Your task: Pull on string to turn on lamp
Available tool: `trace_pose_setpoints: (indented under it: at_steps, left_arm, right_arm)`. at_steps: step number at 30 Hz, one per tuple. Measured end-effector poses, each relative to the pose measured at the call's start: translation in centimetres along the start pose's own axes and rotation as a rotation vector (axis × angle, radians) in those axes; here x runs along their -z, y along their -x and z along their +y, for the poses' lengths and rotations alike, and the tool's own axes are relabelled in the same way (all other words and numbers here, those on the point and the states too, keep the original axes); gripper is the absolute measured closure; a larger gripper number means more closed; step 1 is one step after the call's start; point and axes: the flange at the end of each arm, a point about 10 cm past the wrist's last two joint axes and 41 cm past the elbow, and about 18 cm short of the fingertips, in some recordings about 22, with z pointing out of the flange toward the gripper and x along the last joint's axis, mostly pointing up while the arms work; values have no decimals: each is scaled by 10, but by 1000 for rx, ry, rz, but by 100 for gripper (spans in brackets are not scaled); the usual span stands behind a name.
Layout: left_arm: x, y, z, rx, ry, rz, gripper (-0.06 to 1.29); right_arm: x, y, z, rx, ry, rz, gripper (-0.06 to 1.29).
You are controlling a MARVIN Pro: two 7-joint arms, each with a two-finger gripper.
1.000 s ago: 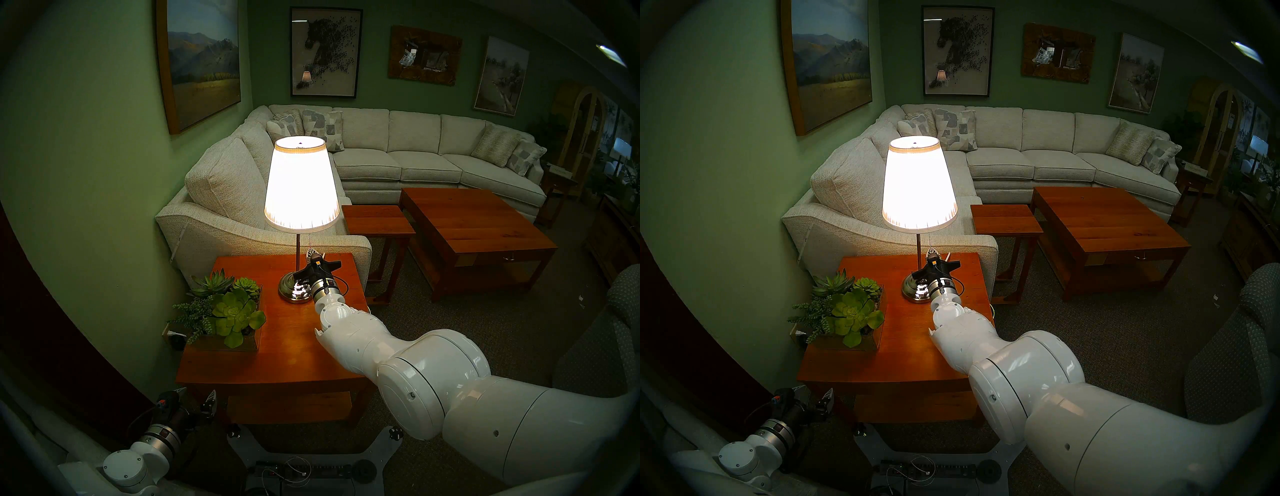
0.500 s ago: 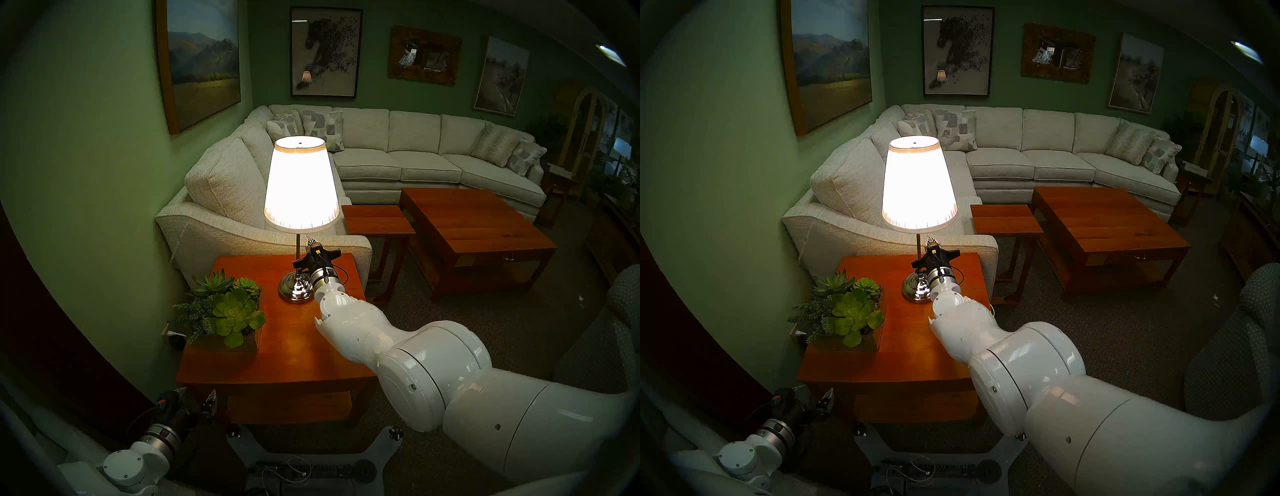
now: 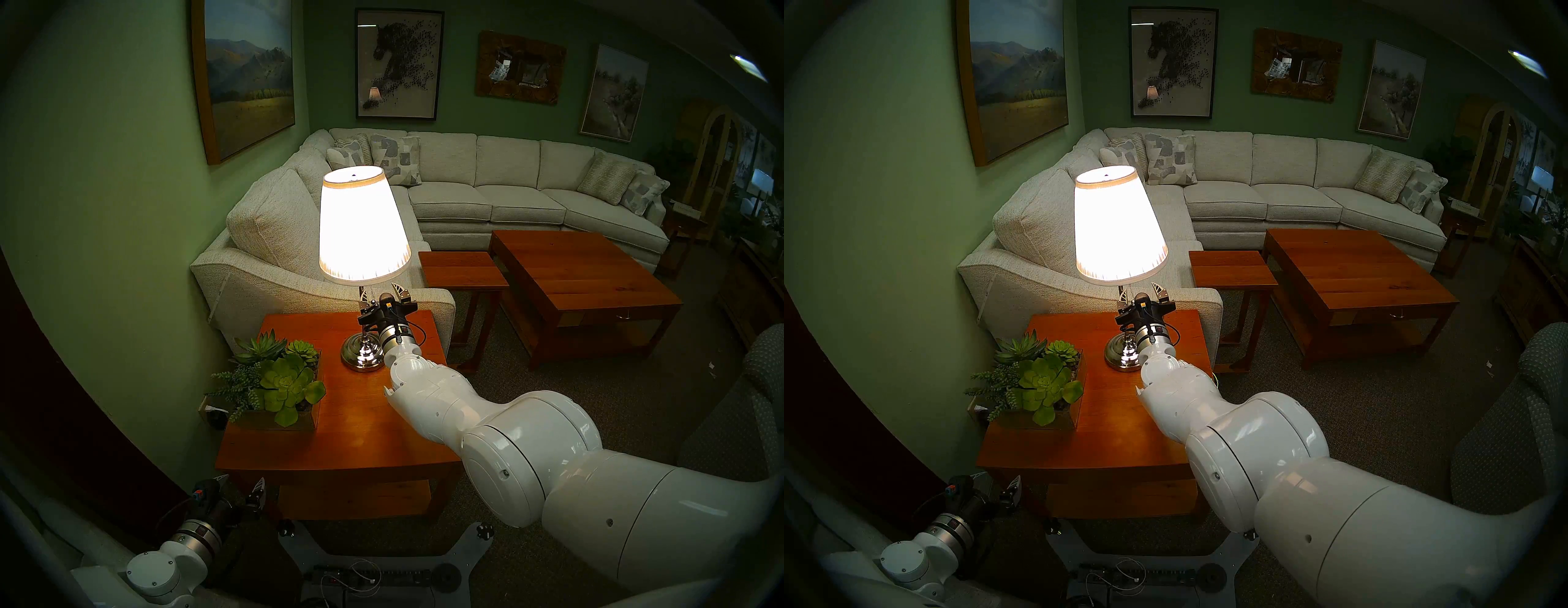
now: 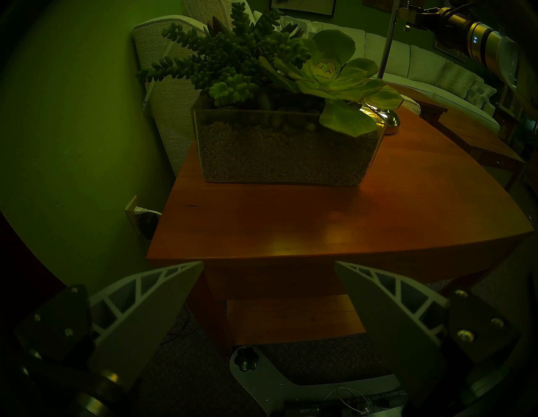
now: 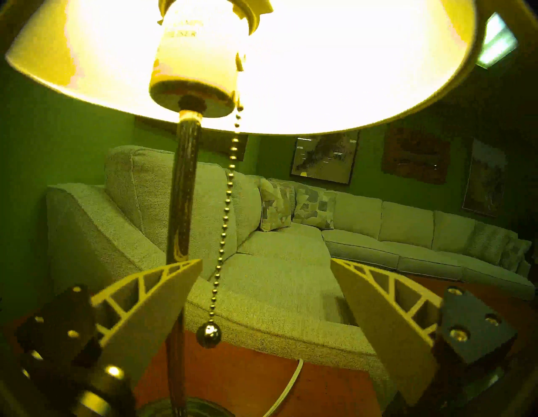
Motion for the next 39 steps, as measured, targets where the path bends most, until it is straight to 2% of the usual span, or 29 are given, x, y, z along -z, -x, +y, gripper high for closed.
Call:
trace_pose_setpoints:
  at_steps: [3,5,6,14,21,31,39]
  left_arm:
    - [0,0,0,0,0,0,0]
    - [0,0,0,0,0,0,0]
    - [0,0,0,0,0,1,0]
    - [0,-1,0,1,0,2,0]
    - [0,-1,0,1,0,3,0]
    - [0,-1,0,1,0,3,0]
    - [0,-1,0,1,0,3,0]
  right_arm:
    - [2,1,0,-2,6,10,35]
    - [5,2,-2,-5,10,28,8]
    - [8,2,-3,-9,13,45,4]
    - [29,11,-11,-37,58,124,4]
    - [65,30,-18,-66,125,179,8]
    - [108,52,-17,-36,188,208,10]
    - [129,59,-4,-2,237,254,2]
